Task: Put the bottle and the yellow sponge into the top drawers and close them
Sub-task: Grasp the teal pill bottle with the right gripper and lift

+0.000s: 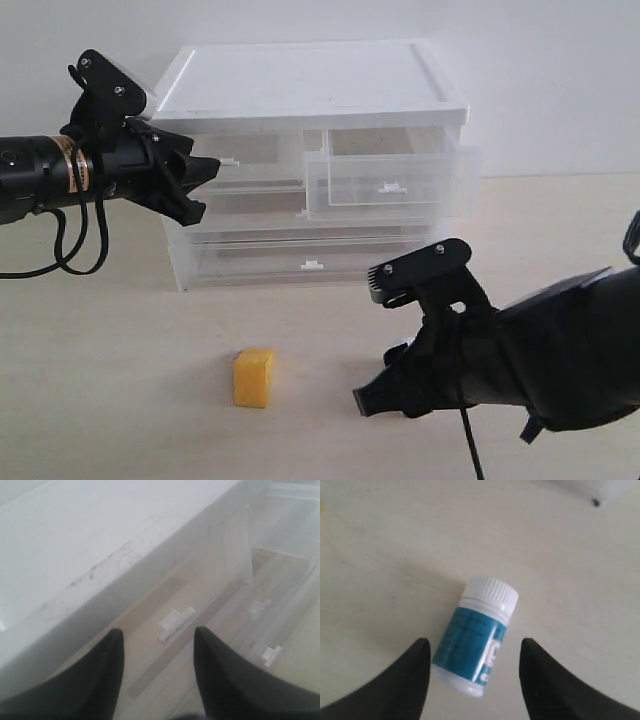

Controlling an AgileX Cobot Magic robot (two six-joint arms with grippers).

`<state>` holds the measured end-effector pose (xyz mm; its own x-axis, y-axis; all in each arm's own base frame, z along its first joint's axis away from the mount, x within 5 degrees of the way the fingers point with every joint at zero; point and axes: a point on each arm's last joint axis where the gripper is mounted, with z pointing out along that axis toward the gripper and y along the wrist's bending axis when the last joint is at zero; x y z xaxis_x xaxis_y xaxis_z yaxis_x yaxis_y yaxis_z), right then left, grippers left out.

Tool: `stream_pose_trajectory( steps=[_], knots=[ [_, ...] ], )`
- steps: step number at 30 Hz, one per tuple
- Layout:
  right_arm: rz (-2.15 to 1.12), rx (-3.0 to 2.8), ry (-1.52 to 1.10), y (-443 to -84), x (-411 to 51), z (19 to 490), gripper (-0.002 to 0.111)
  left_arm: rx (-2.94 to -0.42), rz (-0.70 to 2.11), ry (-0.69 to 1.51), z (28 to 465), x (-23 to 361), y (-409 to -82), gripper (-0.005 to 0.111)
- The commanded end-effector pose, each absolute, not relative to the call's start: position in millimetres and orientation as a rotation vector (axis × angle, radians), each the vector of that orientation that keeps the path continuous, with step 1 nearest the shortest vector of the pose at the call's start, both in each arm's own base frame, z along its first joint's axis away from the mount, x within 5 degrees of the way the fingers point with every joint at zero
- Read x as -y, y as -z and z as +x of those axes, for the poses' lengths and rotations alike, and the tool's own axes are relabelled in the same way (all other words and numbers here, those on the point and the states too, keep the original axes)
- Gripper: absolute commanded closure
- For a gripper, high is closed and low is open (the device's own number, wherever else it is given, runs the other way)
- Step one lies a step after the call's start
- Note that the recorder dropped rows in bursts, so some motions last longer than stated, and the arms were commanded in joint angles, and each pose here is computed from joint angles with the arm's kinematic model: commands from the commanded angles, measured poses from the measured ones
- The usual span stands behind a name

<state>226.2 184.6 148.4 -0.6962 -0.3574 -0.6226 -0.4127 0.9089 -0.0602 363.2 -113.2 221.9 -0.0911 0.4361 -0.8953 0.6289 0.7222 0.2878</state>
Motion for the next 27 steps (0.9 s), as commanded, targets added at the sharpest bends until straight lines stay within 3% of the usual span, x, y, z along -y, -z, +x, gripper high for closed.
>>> stream_pose_trajectory(
  steps=[1,6,10,19,23,27],
  knots=[
    [-0.505,-2.445,-0.245,-147.1,-174.8,232.1,0.06,-1.725,0.836,0.205,363.2,114.1,-224.9,0.065],
    [-0.494,-2.442,-0.207,-147.1,-167.4,237.2,0.056,-1.725,0.836,0.205,363.2,114.1,-224.9,0.065],
    [-0.502,-2.455,-0.211,-142.9,-169.5,238.6,0.035,-1.725,0.836,0.205,363.2,114.1,-224.9,0.065],
    [-0.48,-2.517,-0.228,-120.8,-183.1,251.7,0.037,-1.725,0.836,0.205,363.2,114.1,-224.9,0.065],
    [-0.485,-2.527,-0.22,-116.5,-184.4,253.5,0.054,-1.725,0.836,0.205,363.2,114.1,-224.9,0.065],
    [-0.546,-2.515,-0.214,-116.2,-184.5,252.2,0.101,-1.725,0.836,0.205,363.2,114.1,-224.9,0.065]
  ],
)
